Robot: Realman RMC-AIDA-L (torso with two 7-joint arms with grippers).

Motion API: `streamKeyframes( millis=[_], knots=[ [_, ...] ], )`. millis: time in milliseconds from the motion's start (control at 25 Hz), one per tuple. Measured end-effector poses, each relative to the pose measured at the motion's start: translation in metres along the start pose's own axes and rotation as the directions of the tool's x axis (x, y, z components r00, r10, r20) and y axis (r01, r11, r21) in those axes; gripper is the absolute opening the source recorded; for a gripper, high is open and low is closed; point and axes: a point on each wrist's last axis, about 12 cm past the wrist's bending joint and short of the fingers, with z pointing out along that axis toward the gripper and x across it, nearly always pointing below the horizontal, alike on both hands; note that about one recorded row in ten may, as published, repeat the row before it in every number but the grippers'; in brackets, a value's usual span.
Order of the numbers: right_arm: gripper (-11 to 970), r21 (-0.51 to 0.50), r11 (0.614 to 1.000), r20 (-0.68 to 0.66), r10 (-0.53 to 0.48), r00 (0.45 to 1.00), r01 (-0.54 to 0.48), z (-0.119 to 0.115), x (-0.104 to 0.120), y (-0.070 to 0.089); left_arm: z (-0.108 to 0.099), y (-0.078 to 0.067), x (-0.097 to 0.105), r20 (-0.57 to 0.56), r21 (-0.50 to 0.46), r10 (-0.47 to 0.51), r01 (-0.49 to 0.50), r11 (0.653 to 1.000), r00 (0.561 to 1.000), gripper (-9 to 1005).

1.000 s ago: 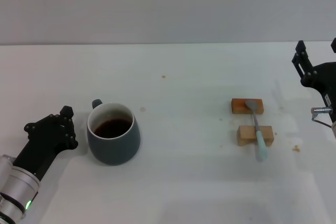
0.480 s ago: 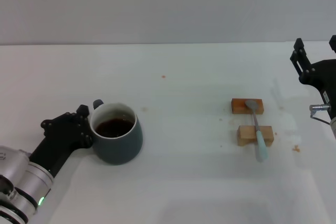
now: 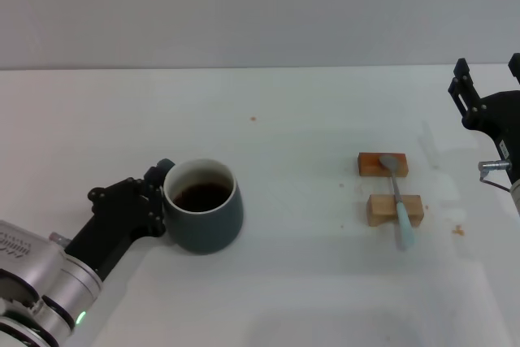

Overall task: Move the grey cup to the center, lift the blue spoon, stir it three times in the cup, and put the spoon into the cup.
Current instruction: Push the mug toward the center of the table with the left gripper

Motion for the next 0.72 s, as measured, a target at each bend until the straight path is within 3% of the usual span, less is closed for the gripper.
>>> streamKeyframes(
  millis=[480, 720],
  knots=[
    [736, -0.006, 1.000, -0.001, -0.001, 1.000, 0.001, -0.001, 0.000, 0.001, -0.003, -0.016, 0.001, -0.001, 0.081, 0.009, -0.009, 0.997, 1.000, 3],
    [736, -0.008, 1.000, -0.001, 0.002, 1.000, -0.002, -0.001, 0.000, 0.002, -0.006, -0.006, 0.001, 0.008, 0.021, -0.009, 0.009, 1.000, 1.000, 3]
  ],
)
